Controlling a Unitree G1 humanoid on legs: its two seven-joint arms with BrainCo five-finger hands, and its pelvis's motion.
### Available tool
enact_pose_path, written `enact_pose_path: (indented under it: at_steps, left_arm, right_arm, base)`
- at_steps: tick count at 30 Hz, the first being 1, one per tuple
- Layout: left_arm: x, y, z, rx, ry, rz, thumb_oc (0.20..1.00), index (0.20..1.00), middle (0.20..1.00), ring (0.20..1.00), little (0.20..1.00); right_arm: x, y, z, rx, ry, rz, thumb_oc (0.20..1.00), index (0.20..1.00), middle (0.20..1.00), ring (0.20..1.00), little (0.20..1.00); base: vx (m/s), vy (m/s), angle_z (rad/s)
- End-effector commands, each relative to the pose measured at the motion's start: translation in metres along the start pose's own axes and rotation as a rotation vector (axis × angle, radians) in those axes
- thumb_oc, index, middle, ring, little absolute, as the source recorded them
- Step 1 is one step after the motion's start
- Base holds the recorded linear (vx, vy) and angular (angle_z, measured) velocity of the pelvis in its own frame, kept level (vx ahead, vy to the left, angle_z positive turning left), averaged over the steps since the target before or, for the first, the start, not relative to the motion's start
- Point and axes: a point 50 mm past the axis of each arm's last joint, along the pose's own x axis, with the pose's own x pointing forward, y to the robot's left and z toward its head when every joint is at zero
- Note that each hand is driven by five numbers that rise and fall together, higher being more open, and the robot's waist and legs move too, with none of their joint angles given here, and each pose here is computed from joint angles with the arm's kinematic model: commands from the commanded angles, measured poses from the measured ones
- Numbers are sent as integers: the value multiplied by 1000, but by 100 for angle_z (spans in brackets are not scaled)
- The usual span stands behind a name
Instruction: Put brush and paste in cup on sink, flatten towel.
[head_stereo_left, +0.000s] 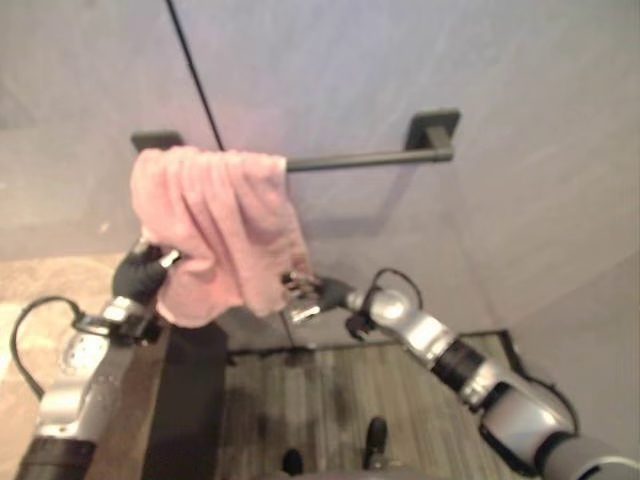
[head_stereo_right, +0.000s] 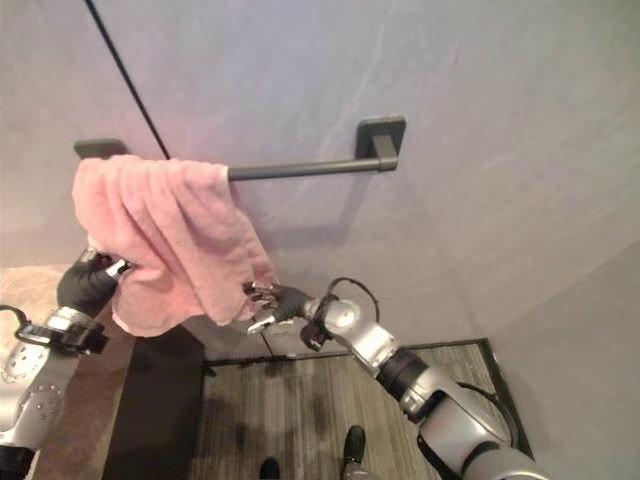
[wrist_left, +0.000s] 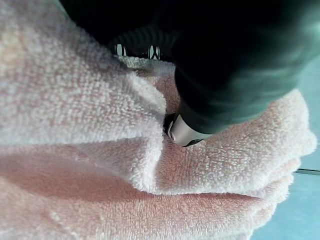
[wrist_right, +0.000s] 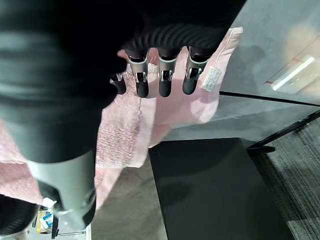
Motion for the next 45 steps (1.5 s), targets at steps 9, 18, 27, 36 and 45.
enact_pose_path:
  at_steps: [9, 18, 27, 36, 45]
  left_arm:
    - [11, -2, 28, 74, -129, -17, 200, 200, 200, 200, 200]
    - [16, -11, 25, 36, -150, -30, 200, 200, 200, 200, 200]
    - [26, -27, 21, -59, -177, -88, 200, 200, 200, 200, 200]
    - [26, -26, 17, -76, -162, -85, 200, 200, 200, 200, 200]
    - [24, -22, 13, -81, -148, -62, 200, 200, 200, 200, 200]
  right_arm:
    - [17, 33, -14, 44, 37, 117, 1000, 1000, 1000, 1000, 1000]
    - [27, 69, -30, 290, 45, 179, 1000, 1000, 1000, 1000, 1000]
    - [47, 50, -21, 516, 31, 27, 1000, 1000, 1000, 1000, 1000]
    - [51, 20, 11, 592, -97, -42, 1000, 1000, 1000, 1000, 1000]
    - [48, -2, 46, 595, -238, -72, 1000, 1000, 1000, 1000, 1000]
  base:
    - [3, 1, -1]
    - [0, 0, 0]
    - [0, 0, 0]
    - [10, 1, 4]
    - [6, -1, -1]
